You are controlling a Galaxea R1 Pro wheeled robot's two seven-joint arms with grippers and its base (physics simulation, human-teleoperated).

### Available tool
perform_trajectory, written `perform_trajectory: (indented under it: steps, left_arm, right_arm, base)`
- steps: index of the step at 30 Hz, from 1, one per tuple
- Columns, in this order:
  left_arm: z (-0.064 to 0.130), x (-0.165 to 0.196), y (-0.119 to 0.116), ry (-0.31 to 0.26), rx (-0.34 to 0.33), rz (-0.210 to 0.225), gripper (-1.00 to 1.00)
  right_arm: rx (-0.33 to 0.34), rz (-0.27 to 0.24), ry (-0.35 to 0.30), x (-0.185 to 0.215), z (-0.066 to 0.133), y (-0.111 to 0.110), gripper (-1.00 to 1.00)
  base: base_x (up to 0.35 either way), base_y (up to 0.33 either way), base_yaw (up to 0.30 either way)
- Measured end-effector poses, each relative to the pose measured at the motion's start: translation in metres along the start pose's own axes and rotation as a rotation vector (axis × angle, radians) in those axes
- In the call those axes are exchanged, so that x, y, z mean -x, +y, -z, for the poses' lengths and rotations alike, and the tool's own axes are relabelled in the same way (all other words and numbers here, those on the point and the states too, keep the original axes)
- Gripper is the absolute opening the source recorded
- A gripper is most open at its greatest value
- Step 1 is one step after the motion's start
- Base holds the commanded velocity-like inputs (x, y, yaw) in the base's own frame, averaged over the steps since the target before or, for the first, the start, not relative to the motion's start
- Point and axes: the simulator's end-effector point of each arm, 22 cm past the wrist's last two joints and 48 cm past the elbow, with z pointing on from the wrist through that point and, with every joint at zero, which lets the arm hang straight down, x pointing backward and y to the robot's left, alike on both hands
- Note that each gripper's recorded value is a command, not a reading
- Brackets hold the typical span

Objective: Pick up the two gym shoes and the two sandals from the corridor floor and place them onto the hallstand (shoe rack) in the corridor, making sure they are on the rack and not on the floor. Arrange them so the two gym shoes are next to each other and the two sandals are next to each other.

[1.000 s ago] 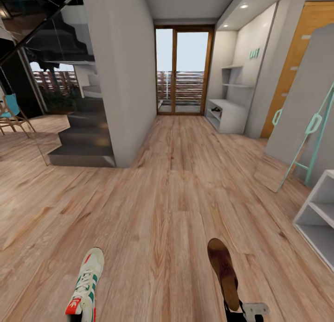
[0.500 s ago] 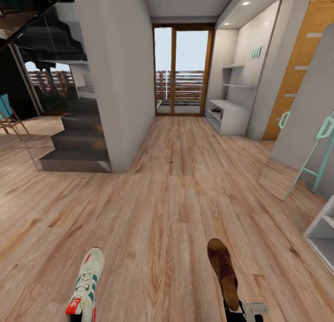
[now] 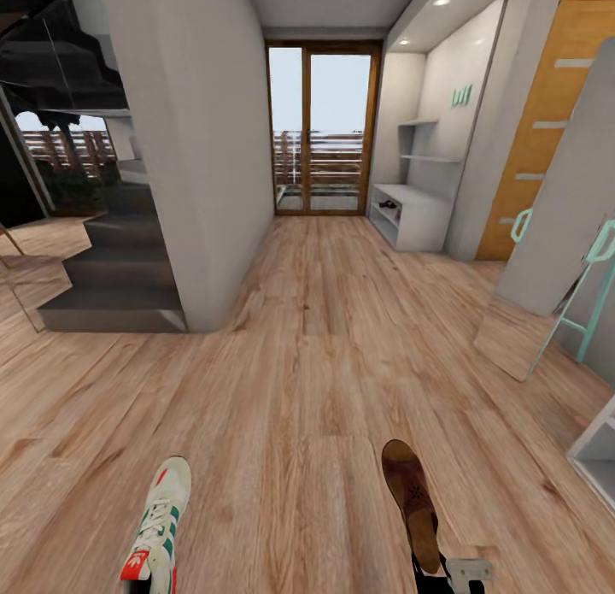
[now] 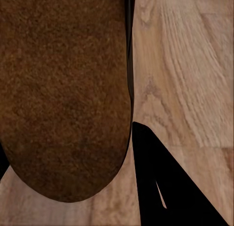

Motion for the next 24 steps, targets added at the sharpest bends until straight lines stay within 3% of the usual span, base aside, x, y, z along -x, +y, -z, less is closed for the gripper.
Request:
perform_trajectory:
  steps: [24]
  left_arm:
    - [0.0000,0.0000,-0.0002,0.000,0.000,0.000,-1.00]
  right_arm:
    - [0.000,0.000,0.000,0.0000,0.0000,0.0000,-1.00]
  base:
    - [0.338,0.000,0.000]
